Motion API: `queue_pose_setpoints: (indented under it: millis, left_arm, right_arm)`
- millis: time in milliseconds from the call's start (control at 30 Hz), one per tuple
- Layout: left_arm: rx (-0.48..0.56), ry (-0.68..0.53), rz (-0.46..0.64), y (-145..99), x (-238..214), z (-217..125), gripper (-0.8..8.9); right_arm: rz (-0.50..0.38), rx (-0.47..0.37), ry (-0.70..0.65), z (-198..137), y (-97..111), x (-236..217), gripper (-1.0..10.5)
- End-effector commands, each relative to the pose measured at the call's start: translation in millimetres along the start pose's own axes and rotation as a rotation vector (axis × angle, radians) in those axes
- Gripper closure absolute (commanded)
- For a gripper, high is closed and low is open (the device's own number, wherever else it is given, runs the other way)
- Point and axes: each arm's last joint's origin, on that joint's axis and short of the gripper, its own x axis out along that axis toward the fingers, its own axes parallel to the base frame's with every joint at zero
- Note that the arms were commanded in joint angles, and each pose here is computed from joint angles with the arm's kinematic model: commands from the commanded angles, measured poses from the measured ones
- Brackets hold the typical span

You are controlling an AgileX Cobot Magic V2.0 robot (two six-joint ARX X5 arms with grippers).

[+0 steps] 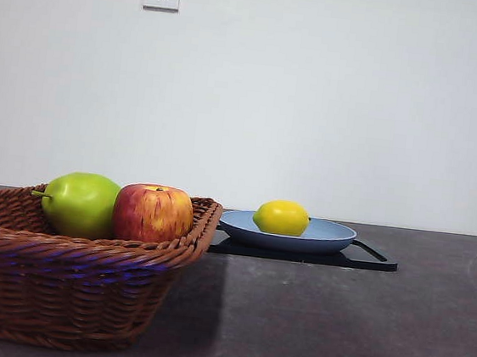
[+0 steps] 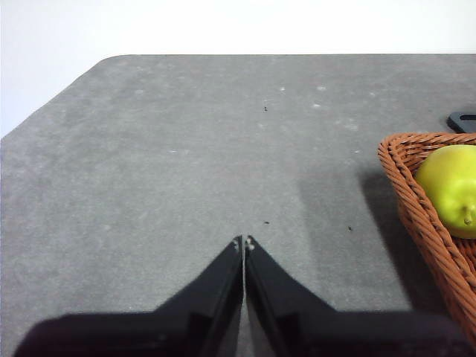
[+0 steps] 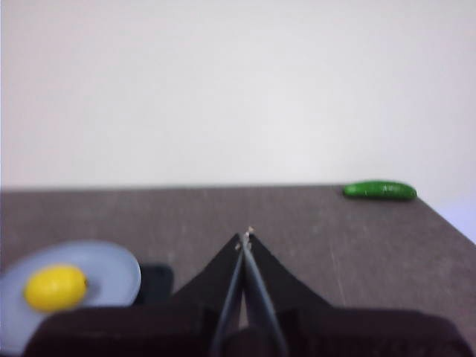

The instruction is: Take the lemon from the basket,put the lemon in the plate,hand out the plate

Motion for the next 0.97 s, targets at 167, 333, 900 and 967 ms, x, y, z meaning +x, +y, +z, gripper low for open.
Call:
queue_pose_setpoints:
  millis: [167, 333, 900, 967]
  left_arm:
    - [-0.008, 0.001, 0.005, 0.3, 0.9, -2.1, 8.05]
    - [-0.008, 0.001, 0.005, 0.3, 0.9, -2.1, 8.05]
    - [-0.008, 0.001, 0.005, 0.3, 0.9, -2.1, 8.05]
    - [-0.008, 0.001, 0.005, 0.3, 0.9, -2.1, 8.05]
  right_arm:
    - [0.141, -0.099, -0.013, -35.7, -7.5, -5.1, 9.4]
    - [0.261, -0.112, 0.029, -72.5, -6.7, -1.0, 9.4]
    - [0.318, -0.055, 0.113, -119.1, -6.9, 3.6, 9.4]
    - [0.318, -0.049, 0.121, -121.4, -6.8, 4.0, 9.4]
